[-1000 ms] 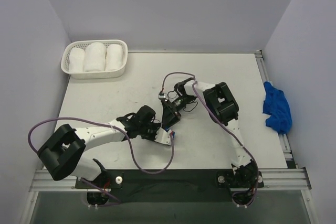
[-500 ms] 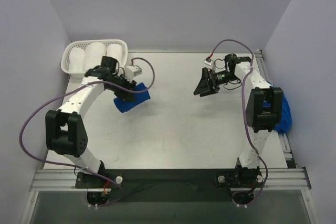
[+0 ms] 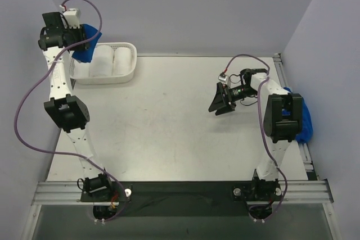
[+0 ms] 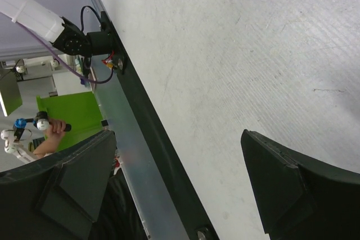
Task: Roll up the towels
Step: Place the rolled towel into the container
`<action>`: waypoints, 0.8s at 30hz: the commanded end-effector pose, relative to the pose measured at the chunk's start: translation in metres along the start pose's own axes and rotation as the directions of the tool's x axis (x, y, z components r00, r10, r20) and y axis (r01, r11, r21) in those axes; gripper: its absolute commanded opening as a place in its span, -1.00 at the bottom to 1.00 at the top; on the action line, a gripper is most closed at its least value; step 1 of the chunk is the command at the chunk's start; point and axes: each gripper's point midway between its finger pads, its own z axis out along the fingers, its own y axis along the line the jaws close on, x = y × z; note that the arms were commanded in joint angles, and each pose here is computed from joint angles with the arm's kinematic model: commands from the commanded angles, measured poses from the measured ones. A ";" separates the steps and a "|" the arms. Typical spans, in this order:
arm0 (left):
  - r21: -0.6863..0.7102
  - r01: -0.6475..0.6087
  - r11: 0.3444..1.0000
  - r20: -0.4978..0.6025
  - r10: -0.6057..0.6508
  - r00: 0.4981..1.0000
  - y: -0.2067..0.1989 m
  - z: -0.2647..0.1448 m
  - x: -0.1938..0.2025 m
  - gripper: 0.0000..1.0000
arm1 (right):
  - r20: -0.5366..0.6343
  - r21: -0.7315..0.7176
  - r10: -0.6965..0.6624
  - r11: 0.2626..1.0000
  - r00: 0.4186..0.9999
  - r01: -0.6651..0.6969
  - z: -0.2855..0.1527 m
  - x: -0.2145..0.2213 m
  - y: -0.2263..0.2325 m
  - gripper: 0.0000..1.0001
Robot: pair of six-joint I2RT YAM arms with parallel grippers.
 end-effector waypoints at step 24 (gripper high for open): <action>-0.262 0.196 0.945 0.092 -0.178 0.980 0.102 0.122 0.048 -1.00 | -0.038 -0.003 0.018 1.000 0.999 -0.018 -0.001 0.024 0.001 1.00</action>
